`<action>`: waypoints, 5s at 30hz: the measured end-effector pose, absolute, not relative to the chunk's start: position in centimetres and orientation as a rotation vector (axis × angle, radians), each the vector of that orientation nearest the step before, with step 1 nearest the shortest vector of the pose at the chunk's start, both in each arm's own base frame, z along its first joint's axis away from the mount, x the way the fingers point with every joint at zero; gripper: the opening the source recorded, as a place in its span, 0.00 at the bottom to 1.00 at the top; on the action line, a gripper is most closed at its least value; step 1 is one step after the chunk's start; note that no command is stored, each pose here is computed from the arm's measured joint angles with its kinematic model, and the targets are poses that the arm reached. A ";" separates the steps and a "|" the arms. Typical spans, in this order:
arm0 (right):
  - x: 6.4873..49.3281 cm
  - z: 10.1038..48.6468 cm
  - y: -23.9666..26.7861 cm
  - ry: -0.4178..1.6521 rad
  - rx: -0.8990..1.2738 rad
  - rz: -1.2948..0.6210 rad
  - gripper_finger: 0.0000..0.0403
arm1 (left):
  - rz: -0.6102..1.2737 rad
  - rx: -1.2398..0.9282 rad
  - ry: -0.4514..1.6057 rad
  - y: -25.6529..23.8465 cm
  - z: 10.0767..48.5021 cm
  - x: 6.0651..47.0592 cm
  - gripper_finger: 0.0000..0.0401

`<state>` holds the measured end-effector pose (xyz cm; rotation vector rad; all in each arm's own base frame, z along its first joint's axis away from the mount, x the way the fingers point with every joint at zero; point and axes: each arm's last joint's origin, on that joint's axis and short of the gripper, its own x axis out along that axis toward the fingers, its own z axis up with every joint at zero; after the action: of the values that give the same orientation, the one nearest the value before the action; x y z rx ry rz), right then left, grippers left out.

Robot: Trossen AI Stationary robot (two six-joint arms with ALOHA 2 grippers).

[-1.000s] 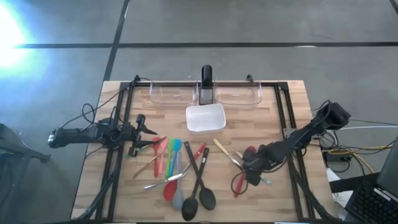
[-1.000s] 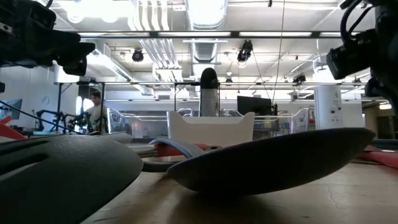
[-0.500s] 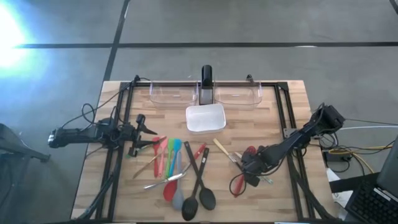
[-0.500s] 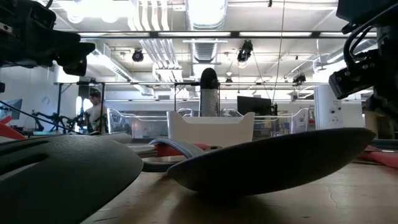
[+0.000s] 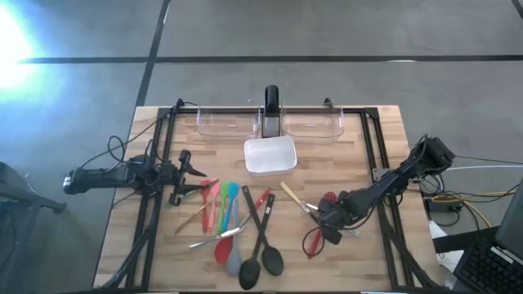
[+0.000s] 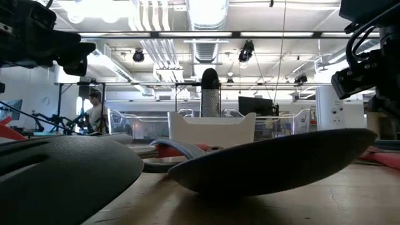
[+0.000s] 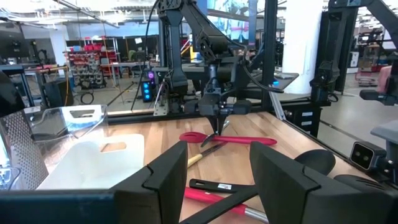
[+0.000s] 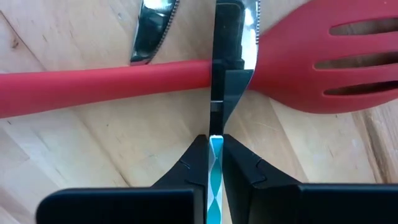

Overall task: Pick & Place Kitchen Items
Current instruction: Put the green patterned table knife into the white bin, then adjust the white bin

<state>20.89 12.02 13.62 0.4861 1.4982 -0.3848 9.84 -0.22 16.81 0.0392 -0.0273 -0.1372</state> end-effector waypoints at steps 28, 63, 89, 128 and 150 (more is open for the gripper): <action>26.2 25.5 4.7 1.053 0.210 -0.374 0.04 | -0.138 0.040 -0.029 -0.2 16.8 9.8 0.45; 38.7 26.6 -8.5 1.594 -0.010 -0.245 0.04 | -0.137 0.040 -0.030 -0.2 16.8 9.8 0.45; 44.9 19.6 -11.1 1.723 0.019 -0.142 0.07 | -0.137 0.040 -0.030 -0.2 16.8 9.8 0.45; 46.8 26.3 -2.3 1.276 0.007 0.255 0.16 | -0.138 0.040 -0.030 -0.2 16.8 9.8 0.45; 47.4 18.5 -6.2 1.267 0.015 0.079 0.07 | -0.137 0.040 -0.030 -0.2 16.8 9.8 0.45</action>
<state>47.37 -6.15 18.49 0.0149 1.2671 0.0793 9.84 -0.22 16.84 0.0397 -0.0302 -0.1374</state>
